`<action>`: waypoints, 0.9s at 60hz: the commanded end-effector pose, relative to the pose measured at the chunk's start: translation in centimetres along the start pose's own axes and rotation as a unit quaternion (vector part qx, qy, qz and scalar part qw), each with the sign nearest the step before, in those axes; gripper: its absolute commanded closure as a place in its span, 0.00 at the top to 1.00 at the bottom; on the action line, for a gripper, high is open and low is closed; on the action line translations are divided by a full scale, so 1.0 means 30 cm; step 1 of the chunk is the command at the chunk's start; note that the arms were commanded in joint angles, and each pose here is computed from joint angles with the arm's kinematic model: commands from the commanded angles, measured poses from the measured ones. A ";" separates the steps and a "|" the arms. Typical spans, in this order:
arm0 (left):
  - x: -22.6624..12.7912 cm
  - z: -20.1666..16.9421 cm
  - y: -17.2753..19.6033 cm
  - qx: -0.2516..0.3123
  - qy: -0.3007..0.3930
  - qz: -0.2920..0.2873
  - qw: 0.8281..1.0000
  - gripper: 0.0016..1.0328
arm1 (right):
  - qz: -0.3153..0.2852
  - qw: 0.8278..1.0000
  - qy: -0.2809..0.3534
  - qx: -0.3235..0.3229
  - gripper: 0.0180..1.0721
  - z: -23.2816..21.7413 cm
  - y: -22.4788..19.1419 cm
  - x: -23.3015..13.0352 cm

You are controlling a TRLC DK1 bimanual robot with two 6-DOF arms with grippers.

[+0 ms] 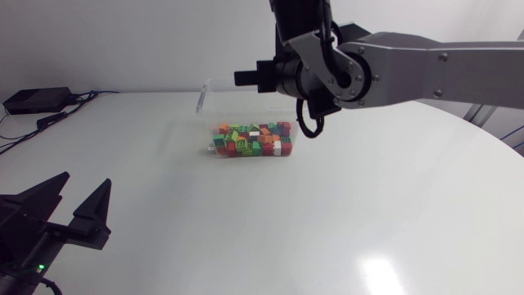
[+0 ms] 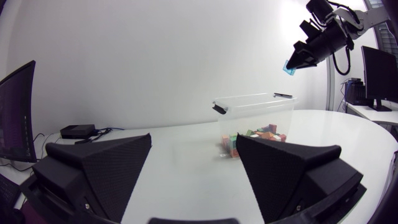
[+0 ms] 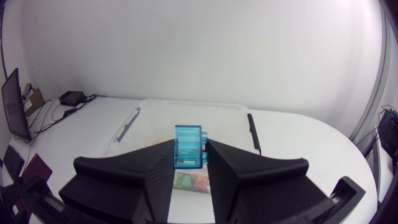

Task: Place the duplo bricks in the container

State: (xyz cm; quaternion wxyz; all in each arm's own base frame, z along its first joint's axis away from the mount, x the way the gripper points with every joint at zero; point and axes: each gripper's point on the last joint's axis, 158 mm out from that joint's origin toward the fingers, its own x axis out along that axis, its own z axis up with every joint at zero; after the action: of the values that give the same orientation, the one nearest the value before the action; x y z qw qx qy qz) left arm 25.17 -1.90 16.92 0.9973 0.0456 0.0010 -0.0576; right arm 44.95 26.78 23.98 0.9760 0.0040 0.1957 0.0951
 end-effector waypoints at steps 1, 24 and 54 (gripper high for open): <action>0.003 -0.027 0.003 0.016 0.003 0.003 1.000 0.92 | -0.011 1.000 -0.009 -0.018 0.29 0.023 -0.019 0.070; 0.003 -0.027 0.000 0.047 0.003 0.002 0.999 0.92 | -0.027 0.999 -0.020 -0.033 0.30 0.005 -0.052 0.348; 0.003 -0.026 -0.009 0.047 0.003 -0.004 0.999 0.95 | -0.051 0.998 0.003 -0.041 0.83 -0.046 -0.076 0.563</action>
State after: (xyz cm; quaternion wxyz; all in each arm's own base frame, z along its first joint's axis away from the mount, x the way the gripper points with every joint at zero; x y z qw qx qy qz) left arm 25.17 -2.06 16.90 0.9949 0.0809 -0.0011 -0.0605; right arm 59.35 28.52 15.95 0.9779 -0.0489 0.1922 0.0661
